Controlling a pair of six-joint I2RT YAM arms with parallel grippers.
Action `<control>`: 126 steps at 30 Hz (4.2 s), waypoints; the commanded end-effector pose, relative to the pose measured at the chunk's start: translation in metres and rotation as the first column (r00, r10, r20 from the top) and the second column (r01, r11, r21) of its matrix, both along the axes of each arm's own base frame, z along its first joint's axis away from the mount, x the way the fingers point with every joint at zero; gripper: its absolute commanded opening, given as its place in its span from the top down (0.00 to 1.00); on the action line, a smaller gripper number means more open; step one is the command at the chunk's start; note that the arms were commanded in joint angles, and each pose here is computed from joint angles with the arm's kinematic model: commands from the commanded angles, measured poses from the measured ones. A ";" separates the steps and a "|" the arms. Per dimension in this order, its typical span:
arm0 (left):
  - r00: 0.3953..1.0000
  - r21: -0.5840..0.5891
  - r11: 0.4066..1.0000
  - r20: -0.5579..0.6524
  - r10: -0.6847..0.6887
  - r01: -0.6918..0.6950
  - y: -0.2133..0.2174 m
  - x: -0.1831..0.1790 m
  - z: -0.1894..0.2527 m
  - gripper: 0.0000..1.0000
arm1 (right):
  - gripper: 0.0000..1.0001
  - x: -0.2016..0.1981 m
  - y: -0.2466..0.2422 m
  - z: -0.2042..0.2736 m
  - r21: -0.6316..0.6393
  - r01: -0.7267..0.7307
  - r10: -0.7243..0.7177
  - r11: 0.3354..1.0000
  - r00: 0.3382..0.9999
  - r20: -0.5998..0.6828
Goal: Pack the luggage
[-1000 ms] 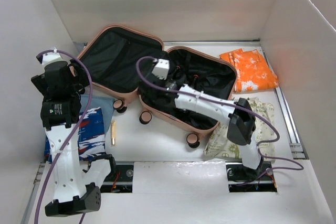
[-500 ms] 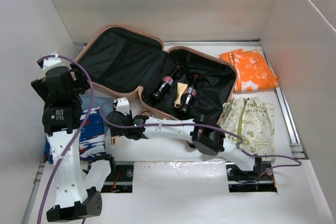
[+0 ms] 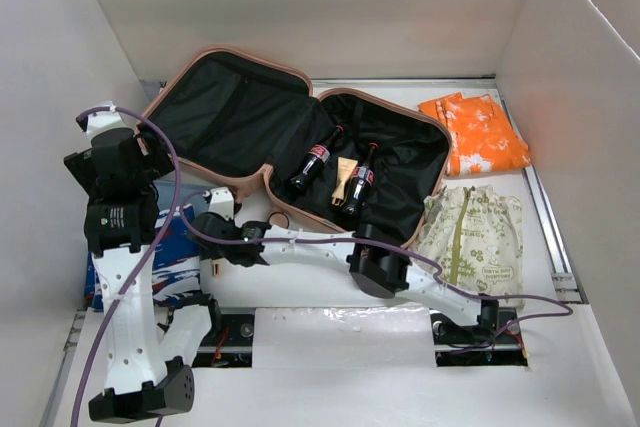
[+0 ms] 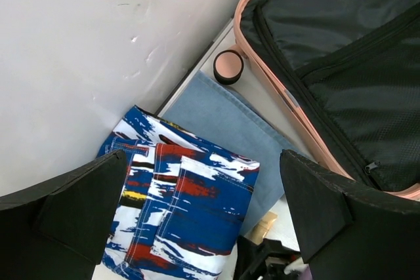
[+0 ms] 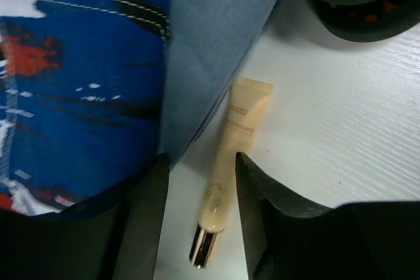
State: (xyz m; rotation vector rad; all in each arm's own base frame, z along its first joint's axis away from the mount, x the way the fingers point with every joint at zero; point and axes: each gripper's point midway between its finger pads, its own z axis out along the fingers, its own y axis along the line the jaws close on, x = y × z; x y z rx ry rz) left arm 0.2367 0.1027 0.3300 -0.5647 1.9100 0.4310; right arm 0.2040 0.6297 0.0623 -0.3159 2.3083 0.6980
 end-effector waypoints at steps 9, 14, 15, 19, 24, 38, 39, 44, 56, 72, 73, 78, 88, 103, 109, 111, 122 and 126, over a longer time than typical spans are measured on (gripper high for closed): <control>1.000 0.010 1.000 0.023 -0.003 0.003 0.001 0.006 0.001 0.00 | 0.60 0.001 -0.032 0.002 -0.100 0.115 -0.112 0.988 0.993 0.040; 1.000 0.006 1.000 0.023 -0.011 0.011 0.000 0.010 0.001 0.00 | 0.50 0.000 -0.035 -0.023 -0.177 0.113 -0.109 0.978 0.994 0.031; 1.000 0.006 1.000 0.023 -0.011 0.011 0.000 0.010 0.001 0.00 | 0.50 -0.001 -0.037 -0.027 -0.198 0.112 -0.109 0.974 0.994 0.028; 0.999 0.008 1.000 0.032 -0.012 0.011 0.000 0.011 0.003 0.00 | 0.60 -0.002 -0.060 -0.040 -0.284 0.130 -0.126 0.950 0.991 0.034; 0.999 0.011 1.000 0.032 -0.003 0.003 0.001 0.010 0.003 0.00 | 0.82 -0.006 -0.071 -0.045 -0.299 0.122 -0.121 0.946 0.992 0.025; 0.995 -0.014 1.000 0.097 -0.009 0.011 -0.003 0.012 0.022 0.00 | 1.00 0.027 -0.065 0.154 0.129 0.202 -0.218 0.971 0.968 0.124; 0.995 -0.017 1.000 0.097 -0.017 0.019 -0.004 0.013 0.021 0.00 | 1.00 0.037 -0.074 0.169 0.155 0.237 -0.259 0.959 0.955 0.144; 0.989 -0.021 0.999 0.145 -0.023 0.026 -0.006 0.012 0.039 0.00 | 1.00 0.086 -0.139 0.213 0.207 0.386 -0.425 0.899 0.884 0.194; 0.994 0.024 0.998 0.093 -0.056 0.054 -0.005 0.016 0.034 0.00 | 1.00 0.168 -0.249 0.142 0.101 0.670 -0.677 0.735 0.733 0.065; 0.997 0.037 0.998 0.061 -0.054 0.052 -0.002 0.020 0.032 0.00 | 1.00 0.190 -0.293 0.030 -0.144 0.723 -0.734 0.675 0.678 -0.040; 0.997 0.037 0.998 0.061 -0.054 0.052 -0.002 0.020 0.032 0.00 | 1.00 0.189 -0.292 0.024 -0.156 0.718 -0.731 0.678 0.680 -0.047; 0.997 0.037 0.998 0.061 -0.054 0.052 -0.002 0.020 0.032 0.00 | 0.94 0.184 -0.293 0.014 -0.210 0.703 -0.727 0.679 0.684 -0.058; 0.994 0.034 0.995 0.068 -0.091 0.089 -0.007 0.024 0.033 0.00 | 0.25 0.184 -0.279 0.083 -0.104 0.622 -0.622 0.776 0.782 0.035; 0.751 0.120 0.749 0.032 -0.659 0.652 -0.105 0.058 0.060 0.00 | 0.03 0.147 -0.342 0.250 -0.151 0.361 -0.323 0.920 0.919 0.226; 0.531 0.068 0.531 0.015 -0.847 0.845 -0.169 0.058 0.048 0.00 | 0.01 0.093 -0.464 0.258 -0.128 0.438 -0.423 0.890 0.897 0.130; 0.498 0.065 0.498 0.018 -0.867 0.865 -0.180 0.063 0.043 0.00 | 0.00 0.087 -0.552 0.250 -0.094 0.609 -0.601 0.788 0.793 0.099; 0.388 0.091 0.387 0.008 -0.922 0.918 -0.223 0.061 0.045 0.00 | 0.00 0.035 -0.712 0.136 -0.434 0.685 -0.789 0.585 0.604 -0.111; 0.390 0.102 0.391 0.030 -0.920 0.915 -0.222 0.057 0.054 0.00 | 0.00 0.041 -0.729 0.100 -0.530 0.601 -0.779 0.599 0.591 -0.210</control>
